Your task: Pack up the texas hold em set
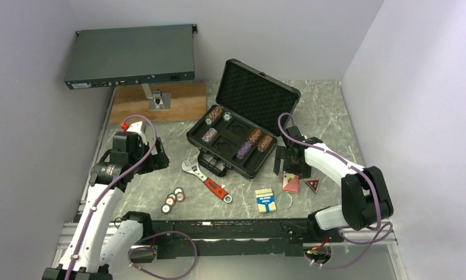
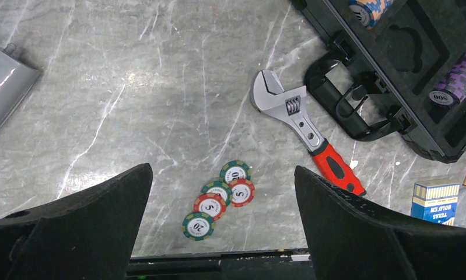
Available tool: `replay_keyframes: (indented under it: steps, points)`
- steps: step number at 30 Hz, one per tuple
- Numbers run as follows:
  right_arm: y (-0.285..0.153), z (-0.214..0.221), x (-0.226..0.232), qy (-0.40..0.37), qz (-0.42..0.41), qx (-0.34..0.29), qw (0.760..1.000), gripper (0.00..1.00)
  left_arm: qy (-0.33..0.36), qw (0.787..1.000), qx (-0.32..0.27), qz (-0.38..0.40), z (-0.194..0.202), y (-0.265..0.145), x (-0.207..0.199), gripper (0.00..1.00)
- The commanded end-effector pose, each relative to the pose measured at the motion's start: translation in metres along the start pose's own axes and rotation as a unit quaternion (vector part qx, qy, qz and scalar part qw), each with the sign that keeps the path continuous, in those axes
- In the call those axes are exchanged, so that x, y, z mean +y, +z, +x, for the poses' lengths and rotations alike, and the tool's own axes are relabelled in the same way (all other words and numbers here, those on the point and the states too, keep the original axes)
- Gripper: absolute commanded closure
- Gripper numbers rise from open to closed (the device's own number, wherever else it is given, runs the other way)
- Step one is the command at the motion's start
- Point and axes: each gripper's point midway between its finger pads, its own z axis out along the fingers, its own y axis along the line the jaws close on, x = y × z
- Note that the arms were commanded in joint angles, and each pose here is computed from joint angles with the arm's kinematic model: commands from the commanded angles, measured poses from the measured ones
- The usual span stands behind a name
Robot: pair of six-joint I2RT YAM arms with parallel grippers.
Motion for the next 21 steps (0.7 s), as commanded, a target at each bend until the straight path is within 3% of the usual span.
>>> replay_keyframes:
  steps: [1,11,14,18,21]
  points:
    - [0.008,0.014,-0.001,0.026,0.008,0.024,0.999,0.08,-0.005,1.0,-0.011,0.007,-0.006,-0.001,-0.003,0.01]
    - [0.01,0.017,-0.004,0.034,0.012,0.025,0.999,0.23,-0.005,1.0,-0.013,0.005,-0.006,-0.001,-0.003,0.01]
    - [0.011,0.017,-0.005,0.035,0.018,0.028,0.999,0.32,-0.005,1.0,-0.013,0.005,-0.006,-0.001,-0.003,0.01]
    - [0.008,0.013,-0.006,0.035,0.021,0.018,0.999,0.55,-0.005,1.0,-0.013,0.005,-0.006,-0.001,-0.003,0.01]
    - [0.001,0.005,-0.005,0.025,0.018,0.005,1.0,0.62,-0.005,1.0,-0.013,0.005,-0.006,-0.001,-0.003,0.01]
